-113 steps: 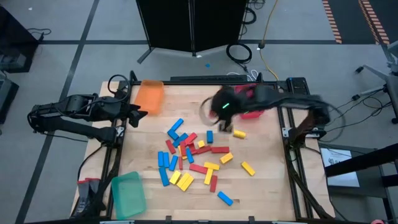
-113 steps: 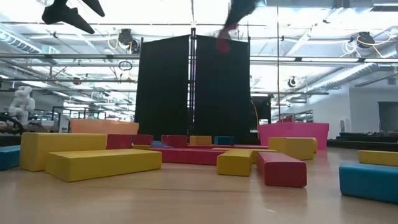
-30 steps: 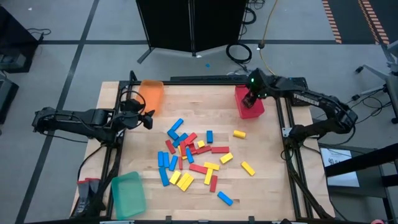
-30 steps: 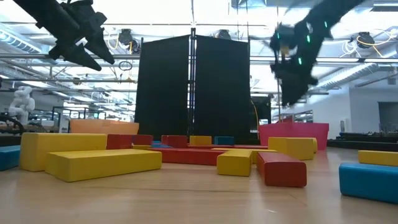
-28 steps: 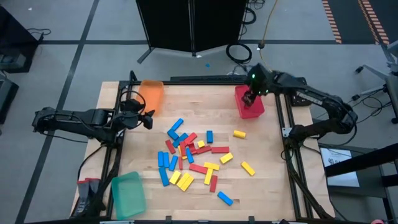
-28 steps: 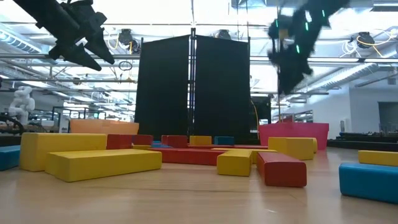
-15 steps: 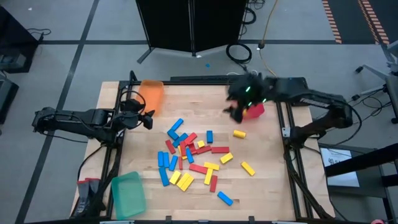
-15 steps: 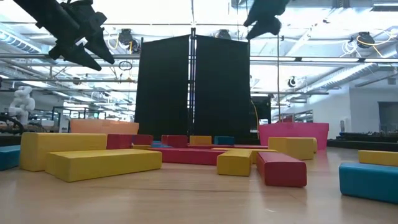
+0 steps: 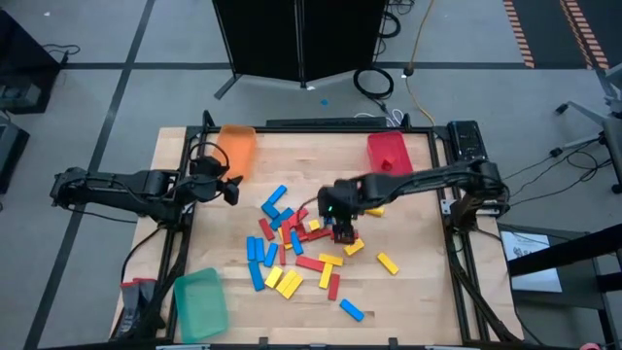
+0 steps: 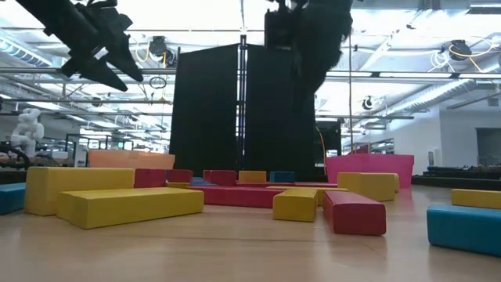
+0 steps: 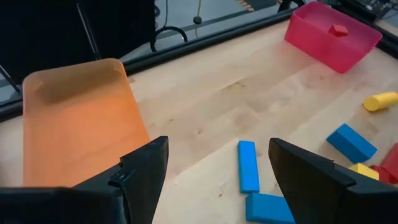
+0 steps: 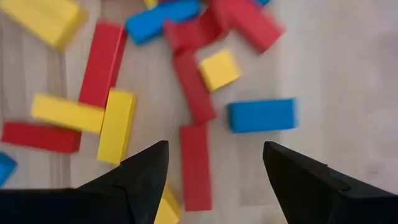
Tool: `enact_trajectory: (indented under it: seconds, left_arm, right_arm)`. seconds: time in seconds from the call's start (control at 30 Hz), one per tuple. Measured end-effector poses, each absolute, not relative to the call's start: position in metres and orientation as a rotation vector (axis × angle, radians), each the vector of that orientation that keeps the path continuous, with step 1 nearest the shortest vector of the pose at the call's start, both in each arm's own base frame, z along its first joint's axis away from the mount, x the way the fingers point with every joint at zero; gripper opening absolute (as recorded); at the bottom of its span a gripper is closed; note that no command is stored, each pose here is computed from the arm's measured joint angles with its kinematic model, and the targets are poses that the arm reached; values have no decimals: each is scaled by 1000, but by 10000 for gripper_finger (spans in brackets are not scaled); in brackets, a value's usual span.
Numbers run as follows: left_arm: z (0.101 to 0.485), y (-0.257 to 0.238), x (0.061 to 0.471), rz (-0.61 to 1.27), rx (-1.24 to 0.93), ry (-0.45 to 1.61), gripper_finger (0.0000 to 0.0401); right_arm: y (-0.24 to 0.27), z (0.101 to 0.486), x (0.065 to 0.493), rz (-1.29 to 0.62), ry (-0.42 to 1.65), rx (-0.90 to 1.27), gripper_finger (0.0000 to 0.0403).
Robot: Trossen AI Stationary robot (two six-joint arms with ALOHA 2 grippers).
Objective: Sort blocks
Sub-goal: Put the red block into the red transparent bin
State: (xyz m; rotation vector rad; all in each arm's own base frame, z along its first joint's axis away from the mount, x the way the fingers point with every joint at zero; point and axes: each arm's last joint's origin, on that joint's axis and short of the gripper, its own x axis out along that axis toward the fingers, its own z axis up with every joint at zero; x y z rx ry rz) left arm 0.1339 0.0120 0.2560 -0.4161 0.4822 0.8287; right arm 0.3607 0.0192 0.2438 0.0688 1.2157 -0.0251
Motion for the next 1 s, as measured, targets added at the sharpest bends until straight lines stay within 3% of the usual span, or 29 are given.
enact_trajectory:
  seconds: [0.6,0.77,0.87,1.0]
  left_arm:
    - [255,12,133,817,-409,503,285]
    - [254,12,132,818,-404,525,285]
    - [254,11,132,812,-407,528,285]
    - [254,11,132,811,-407,529,285]
  right_arm:
    - [44,146,382,-10,1503,-63,258]
    - [41,137,385,-11,1521,-89,250]
    - [40,136,386,-5,1520,-79,213]
    - [39,137,385,-1,1521,-74,114]
